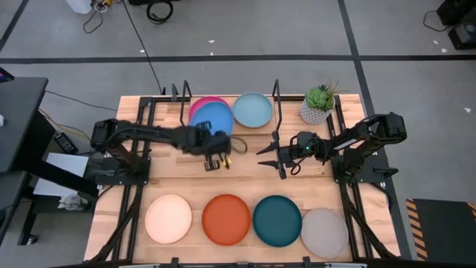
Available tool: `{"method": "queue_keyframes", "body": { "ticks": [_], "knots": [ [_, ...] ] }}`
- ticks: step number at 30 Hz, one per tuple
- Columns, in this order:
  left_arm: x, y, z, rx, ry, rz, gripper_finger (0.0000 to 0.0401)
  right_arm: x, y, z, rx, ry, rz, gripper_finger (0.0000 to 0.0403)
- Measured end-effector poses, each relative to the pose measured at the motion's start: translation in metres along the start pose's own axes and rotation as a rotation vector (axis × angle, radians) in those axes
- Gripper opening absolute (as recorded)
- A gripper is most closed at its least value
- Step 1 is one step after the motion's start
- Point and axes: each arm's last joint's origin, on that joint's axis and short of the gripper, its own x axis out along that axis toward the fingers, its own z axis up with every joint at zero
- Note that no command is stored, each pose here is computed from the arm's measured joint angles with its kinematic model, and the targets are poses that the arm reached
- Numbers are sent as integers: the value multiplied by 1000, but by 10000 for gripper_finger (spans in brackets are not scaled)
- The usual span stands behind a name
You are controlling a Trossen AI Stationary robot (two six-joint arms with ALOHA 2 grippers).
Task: Place and stack plates onto a shelf
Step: Stack the blue plate on the top of pink plate on the shelf, then stack the orange plate on the top of blue plate on the shelf
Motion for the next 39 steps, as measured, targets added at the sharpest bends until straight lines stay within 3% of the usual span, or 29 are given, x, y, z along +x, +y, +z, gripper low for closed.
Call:
{"method": "queue_keyframes", "body": {
  "ticks": [7, 12, 17, 25, 29, 31, 35, 39],
  "knots": [
    [32, 54, -4, 63, 44, -33, 14, 3, 16, 3, 17, 14, 67, 169],
    [49, 75, -14, 76, 69, -85, 14, 5, 26, 7, 12, 41, 46, 169],
    [54, 81, -17, 69, 78, -64, 31, 6, 32, 9, 8, 56, 30, 169],
    [50, 74, -14, 98, 66, 23, 141, 6, 35, 11, 4, 60, 29, 169],
    [38, 67, -7, 95, 52, 24, 161, 6, 35, 10, 1, 60, 29, 169],
    [29, 60, -1, 65, 21, -25, 162, 6, 35, 10, -3, 61, 28, 169],
    [14, 34, 3, -32, 4, -273, 156, 6, 34, 9, -5, 90, 3, 169],
    [2, 4, -3, -162, 108, -449, 153, 6, 34, 7, -13, 118, -32, 169]
  ]
}}
